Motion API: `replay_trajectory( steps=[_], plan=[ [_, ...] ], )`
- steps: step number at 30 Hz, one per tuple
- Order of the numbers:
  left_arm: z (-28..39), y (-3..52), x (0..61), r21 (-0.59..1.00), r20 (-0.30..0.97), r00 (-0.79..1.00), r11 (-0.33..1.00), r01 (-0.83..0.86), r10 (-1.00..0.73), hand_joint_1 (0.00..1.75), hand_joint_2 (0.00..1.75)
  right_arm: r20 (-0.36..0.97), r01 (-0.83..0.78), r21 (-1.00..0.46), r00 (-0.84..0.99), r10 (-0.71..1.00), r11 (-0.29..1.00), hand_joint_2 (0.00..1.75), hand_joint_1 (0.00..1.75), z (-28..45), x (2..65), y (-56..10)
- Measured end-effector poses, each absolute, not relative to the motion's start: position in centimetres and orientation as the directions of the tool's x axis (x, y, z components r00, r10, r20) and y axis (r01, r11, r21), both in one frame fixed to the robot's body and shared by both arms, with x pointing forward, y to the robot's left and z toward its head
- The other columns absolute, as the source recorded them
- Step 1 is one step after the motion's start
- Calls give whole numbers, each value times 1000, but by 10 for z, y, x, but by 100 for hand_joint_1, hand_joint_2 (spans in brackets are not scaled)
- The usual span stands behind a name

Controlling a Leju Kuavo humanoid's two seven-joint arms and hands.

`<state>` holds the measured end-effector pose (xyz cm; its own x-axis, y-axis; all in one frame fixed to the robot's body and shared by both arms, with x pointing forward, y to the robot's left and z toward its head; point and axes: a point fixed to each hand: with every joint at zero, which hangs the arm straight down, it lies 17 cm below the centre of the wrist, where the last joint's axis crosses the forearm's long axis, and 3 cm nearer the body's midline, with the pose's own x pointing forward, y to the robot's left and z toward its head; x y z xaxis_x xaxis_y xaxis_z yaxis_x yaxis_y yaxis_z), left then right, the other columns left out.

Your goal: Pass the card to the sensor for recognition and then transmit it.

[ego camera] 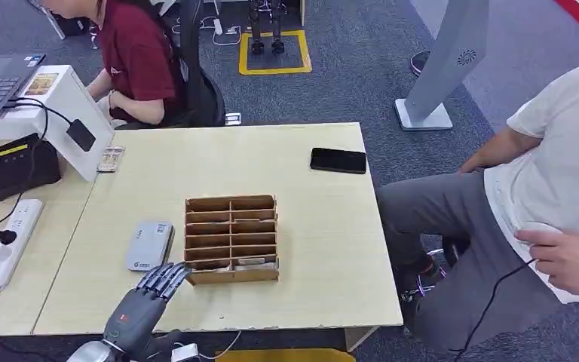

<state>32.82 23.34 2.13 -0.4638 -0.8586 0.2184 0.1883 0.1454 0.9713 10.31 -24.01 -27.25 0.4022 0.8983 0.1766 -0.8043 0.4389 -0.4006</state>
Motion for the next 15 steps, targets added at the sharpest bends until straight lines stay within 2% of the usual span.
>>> replay_trajectory(
  steps=[15],
  plan=[
    [30, 225, 335, 981, 187, -483, 133, 144, -855, 0, 175, 171, -814, -400, 386, 907, 422, 175, 0, -273, 103, -240]
  ],
)
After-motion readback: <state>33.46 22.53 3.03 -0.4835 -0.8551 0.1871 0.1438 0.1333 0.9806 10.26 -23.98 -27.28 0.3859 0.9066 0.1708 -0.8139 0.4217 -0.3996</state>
